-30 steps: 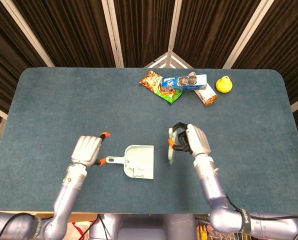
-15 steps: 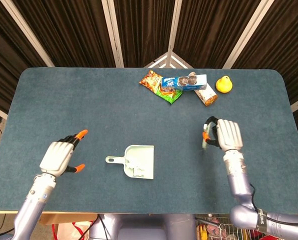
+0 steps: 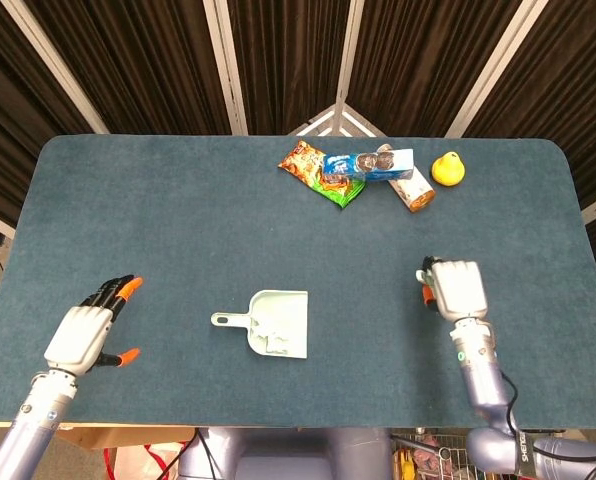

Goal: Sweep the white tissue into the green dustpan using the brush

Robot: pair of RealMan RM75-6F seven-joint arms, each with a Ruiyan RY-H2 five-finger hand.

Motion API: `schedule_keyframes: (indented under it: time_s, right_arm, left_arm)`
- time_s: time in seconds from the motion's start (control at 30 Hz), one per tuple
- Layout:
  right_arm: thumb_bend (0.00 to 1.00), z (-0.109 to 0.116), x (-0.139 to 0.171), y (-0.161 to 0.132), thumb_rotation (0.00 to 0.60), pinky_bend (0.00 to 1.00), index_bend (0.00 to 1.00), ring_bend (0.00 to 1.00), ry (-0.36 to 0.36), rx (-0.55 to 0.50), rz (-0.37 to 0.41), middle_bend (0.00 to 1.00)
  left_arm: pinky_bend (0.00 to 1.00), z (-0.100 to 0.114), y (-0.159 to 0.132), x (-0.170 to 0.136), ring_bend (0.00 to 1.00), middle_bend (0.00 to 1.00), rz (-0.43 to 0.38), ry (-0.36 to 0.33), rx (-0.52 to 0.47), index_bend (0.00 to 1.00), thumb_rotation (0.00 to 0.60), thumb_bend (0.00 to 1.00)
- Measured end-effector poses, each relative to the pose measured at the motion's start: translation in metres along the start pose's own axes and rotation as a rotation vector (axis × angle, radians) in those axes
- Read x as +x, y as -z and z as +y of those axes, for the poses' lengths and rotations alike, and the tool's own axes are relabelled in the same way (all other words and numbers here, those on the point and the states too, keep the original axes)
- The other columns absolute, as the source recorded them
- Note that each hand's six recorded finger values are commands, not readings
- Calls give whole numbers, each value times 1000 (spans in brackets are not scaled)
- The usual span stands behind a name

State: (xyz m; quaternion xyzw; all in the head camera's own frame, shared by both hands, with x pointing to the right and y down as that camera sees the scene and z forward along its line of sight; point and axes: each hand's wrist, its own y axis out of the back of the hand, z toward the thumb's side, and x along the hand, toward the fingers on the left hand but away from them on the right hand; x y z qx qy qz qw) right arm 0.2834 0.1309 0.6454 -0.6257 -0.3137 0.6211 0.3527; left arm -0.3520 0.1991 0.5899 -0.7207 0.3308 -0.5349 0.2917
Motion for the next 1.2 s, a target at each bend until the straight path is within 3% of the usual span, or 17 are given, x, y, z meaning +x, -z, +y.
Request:
schedule_keyframes:
  time_s: [0.07,0.2,0.3,0.63,1.0,1.2]
  right_arm:
    - [363,-7,7,-11,600,135,0,1,-61,-56,13,1]
    - [357,-13,20,-31,600,113,0,0,-155,-175,49,0]
    - [356,-8,26,-36,600,113,0,0,-169,-221,68,0]
    - [356,3,50,-2,600,33,0,0,-87,-138,89,0]
    - [357,-2,129,87,600,0,0,0,-15,-70,66,0]
    - [356,9,157,123,600,0,0,0,84,-90,25,0]
  left_arm:
    - [134,-2,4,-1,4,0,6,4,4,0,600,0]
    - [106,-6,10,-5,0,0,14,17,11,0,600,0]
    - [104,-7,13,-8,0,0,15,17,23,0,600,0]
    - [11,-4,33,-22,0,0,7,-45,129,0,600,0]
    - [0,1,49,-45,0,0,3,-106,194,0,600,0]
    - [0,2,58,-51,0,0,14,-135,208,0,600,0]
